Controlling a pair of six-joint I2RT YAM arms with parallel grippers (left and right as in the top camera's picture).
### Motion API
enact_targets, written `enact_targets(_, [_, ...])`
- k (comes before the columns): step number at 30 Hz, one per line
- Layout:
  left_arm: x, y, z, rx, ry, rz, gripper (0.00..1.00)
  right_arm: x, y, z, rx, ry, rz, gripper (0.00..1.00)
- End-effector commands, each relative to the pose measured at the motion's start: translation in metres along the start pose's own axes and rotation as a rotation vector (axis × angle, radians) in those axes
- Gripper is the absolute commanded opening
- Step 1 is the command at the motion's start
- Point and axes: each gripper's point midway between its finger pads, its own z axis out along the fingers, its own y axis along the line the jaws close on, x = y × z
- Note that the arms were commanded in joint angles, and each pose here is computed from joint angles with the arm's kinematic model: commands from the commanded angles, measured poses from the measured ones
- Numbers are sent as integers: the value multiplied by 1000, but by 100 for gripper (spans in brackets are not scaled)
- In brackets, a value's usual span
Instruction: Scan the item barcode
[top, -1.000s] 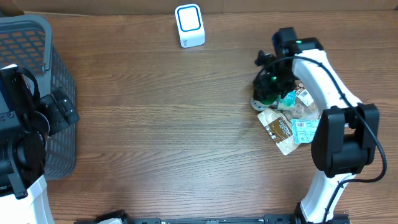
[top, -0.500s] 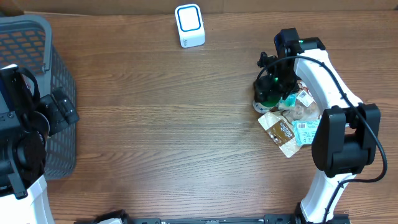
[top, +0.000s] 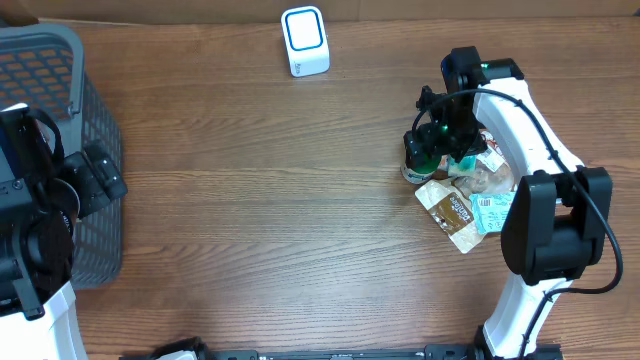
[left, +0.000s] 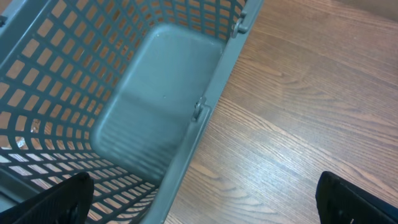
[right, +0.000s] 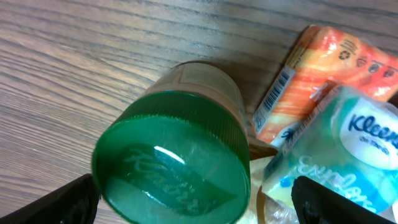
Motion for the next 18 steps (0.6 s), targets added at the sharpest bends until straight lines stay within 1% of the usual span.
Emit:
enact_targets(1, [-5, 3, -5, -8, -22, -30, 100, -16, 18, -43, -18, -96, -8, 100])
enact_targets(5, [-5, 3, -5, -8, -22, -30, 100, -13, 41, -94, -46, -184, -34, 100])
enact_targets(10, [-5, 3, -5, -8, -22, -30, 100, 9, 68, -157, -52, -321, -8, 100])
enact_targets(14, [-5, 3, -5, -8, -22, -30, 100, 48, 98, -192, -86, -368, -46, 100])
enact_targets(18, [-5, 3, -5, -8, -22, -30, 100, 85, 142, -212, -229, -373, -133, 100])
